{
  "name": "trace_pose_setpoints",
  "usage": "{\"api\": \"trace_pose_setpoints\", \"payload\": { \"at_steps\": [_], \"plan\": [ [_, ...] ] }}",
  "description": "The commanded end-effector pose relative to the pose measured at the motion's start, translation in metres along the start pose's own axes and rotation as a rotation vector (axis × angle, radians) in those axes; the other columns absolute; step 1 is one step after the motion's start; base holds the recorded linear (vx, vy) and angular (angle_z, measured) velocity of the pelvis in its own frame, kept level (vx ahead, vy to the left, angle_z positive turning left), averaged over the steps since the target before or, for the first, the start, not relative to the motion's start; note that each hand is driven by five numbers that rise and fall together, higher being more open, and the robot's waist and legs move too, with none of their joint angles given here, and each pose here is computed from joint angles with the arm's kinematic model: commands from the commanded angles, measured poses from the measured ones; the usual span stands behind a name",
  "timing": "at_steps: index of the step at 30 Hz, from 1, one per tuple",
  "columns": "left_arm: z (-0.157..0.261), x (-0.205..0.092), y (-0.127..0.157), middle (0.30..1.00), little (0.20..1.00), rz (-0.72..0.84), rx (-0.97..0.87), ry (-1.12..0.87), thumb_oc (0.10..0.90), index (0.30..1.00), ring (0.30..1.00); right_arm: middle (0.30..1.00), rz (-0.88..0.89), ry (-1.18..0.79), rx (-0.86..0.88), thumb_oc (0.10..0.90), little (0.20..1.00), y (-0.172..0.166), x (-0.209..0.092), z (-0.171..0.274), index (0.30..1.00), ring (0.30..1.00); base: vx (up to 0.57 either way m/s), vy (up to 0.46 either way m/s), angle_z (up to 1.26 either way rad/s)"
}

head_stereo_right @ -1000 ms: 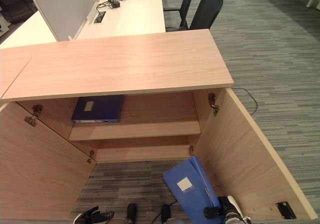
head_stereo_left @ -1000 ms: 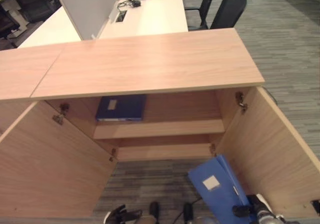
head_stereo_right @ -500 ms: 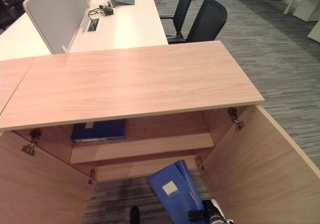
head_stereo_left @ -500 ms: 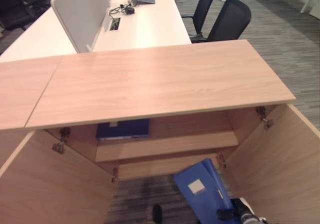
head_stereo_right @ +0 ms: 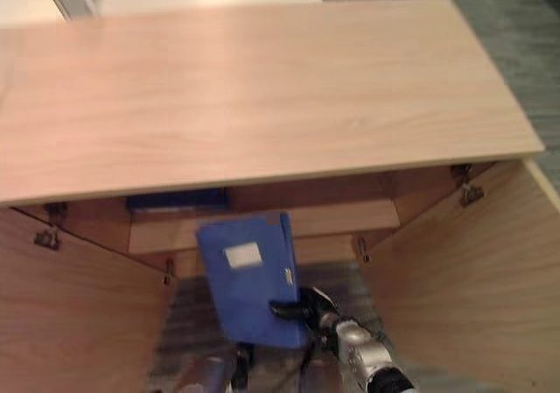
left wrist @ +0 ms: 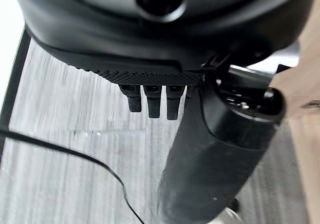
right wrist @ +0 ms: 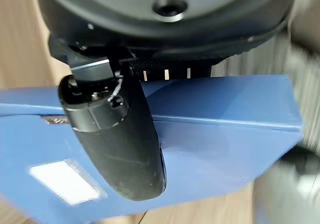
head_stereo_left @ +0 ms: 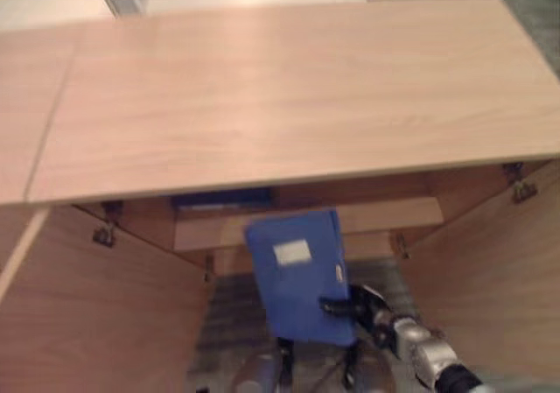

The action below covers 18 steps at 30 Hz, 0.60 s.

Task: Put the empty folder in the office cabinet

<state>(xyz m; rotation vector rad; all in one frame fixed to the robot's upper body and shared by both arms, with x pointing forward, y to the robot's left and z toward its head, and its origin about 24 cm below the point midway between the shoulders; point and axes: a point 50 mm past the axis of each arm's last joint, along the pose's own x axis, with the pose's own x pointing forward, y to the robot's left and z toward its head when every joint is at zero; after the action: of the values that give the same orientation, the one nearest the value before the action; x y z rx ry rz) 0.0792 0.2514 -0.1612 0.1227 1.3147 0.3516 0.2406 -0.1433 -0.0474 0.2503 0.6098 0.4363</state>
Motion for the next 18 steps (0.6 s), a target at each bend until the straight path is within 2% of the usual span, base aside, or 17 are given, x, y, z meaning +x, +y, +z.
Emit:
{"api": "trace_pose_setpoints", "payload": {
  "at_steps": [1, 7, 10, 11, 14, 18],
  "plan": [
    [-0.019, 0.000, 0.010, 0.900, 0.900, 0.006, 0.057, 0.066, 0.800, 0.900, 0.900, 0.300, 0.130, -0.357, 0.148, 0.400, 0.300, -0.006, -0.017, 0.068, 0.300, 0.300, 0.04, -0.052, -0.36],
    [-0.029, -0.001, 0.009, 0.900, 0.900, 0.001, 0.052, 0.087, 0.800, 0.900, 0.900, 0.300, 0.098, -0.456, 0.146, 0.400, 0.300, -0.018, -0.034, 0.082, 0.300, 0.300, 0.04, -0.103, 0.07],
    [-0.039, -0.003, 0.006, 0.900, 0.900, -0.002, 0.040, 0.119, 0.800, 0.900, 0.900, 0.300, 0.086, -0.589, 0.299, 0.400, 0.300, -0.018, -0.037, 0.092, 0.300, 0.300, 0.03, -0.100, 0.18],
    [-0.039, -0.003, 0.006, 0.900, 0.900, -0.002, 0.040, 0.119, 0.800, 0.900, 0.900, 0.300, 0.086, -0.589, 0.299, 0.400, 0.300, -0.018, -0.037, 0.092, 0.300, 0.300, 0.03, -0.079, 0.08],
    [-0.039, -0.003, 0.001, 0.900, 0.900, 0.020, 0.030, 0.118, 0.800, 0.900, 0.900, 0.300, 0.084, -0.795, 0.530, 0.400, 0.300, -0.010, -0.035, 0.116, 0.300, 0.300, 0.03, -0.089, 0.02],
    [-0.032, -0.003, -0.006, 0.900, 0.900, 0.054, 0.005, 0.096, 0.800, 0.900, 0.900, 0.300, 0.083, -0.947, 0.771, 0.400, 0.300, -0.001, -0.030, 0.137, 0.300, 0.300, 0.02, -0.036, -0.01]
  ]
}}
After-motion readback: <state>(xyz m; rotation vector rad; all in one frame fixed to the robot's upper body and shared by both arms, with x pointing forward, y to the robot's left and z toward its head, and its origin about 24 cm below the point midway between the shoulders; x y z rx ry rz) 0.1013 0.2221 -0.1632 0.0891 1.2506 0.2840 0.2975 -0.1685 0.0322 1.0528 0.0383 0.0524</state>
